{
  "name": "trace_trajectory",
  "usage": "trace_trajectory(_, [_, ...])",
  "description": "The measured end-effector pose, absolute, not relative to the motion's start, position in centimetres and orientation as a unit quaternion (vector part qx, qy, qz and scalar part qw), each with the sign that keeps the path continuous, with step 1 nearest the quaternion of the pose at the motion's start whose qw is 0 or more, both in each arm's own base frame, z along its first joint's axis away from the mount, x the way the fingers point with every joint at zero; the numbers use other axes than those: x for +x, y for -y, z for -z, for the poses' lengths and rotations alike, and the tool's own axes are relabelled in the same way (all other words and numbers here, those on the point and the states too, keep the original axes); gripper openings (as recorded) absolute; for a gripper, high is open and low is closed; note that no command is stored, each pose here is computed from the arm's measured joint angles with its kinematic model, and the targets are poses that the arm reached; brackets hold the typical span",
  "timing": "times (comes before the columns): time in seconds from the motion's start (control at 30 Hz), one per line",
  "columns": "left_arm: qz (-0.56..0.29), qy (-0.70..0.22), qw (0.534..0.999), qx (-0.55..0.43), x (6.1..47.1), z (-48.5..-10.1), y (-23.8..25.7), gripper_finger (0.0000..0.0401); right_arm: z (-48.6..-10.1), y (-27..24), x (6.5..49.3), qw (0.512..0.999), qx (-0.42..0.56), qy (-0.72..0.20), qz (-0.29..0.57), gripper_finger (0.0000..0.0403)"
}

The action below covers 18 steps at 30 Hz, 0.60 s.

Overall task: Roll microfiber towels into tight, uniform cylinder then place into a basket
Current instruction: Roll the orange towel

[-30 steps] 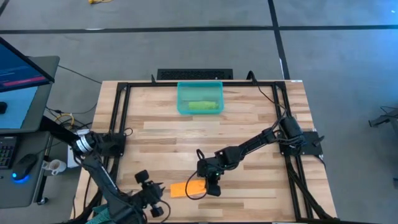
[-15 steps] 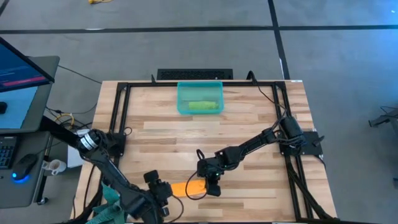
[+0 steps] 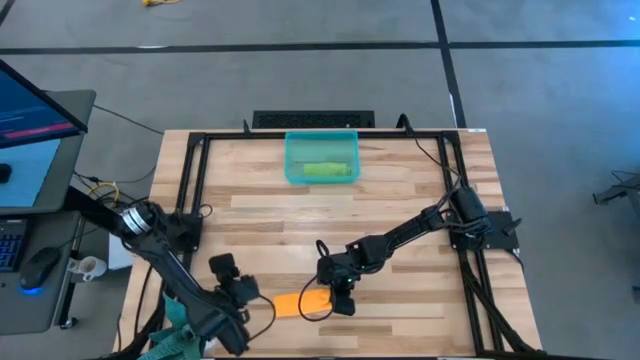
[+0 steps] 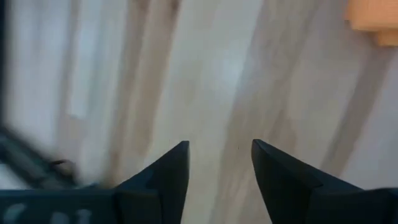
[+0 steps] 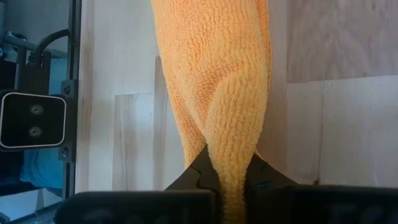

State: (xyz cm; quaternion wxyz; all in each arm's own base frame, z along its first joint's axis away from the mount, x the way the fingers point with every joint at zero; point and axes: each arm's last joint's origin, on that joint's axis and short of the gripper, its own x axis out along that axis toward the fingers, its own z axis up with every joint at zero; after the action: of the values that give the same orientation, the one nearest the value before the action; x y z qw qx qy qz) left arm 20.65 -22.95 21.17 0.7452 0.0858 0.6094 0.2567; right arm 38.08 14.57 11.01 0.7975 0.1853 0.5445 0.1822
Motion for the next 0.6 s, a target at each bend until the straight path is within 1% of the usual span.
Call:
trace_trajectory(0.13, [-0.229,-0.578,0.783,0.024,19.4,-20.4,21.6,0.0143,-11.0,-14.6,38.1,0.799,0.185,-0.542,-0.183,0.0025])
trace_trajectory(0.27, [-0.214,-0.495,0.84,-0.057,19.5,-20.3,20.2,0.0123,-11.0,-14.6,38.1,0.799,0.186,-0.542,-0.184,0.0026])
trace_trajectory(0.37, [-0.178,-0.436,0.878,-0.089,20.3,-20.3,20.0,0.0114,-11.0,-14.6,38.2,0.799,0.186,-0.541,-0.184,0.0033])
trace_trajectory(0.6, [-0.104,-0.417,0.897,-0.1,22.3,-20.1,20.0,0.0113,-11.0,-14.6,38.2,0.799,0.186,-0.541,-0.185,0.0023])
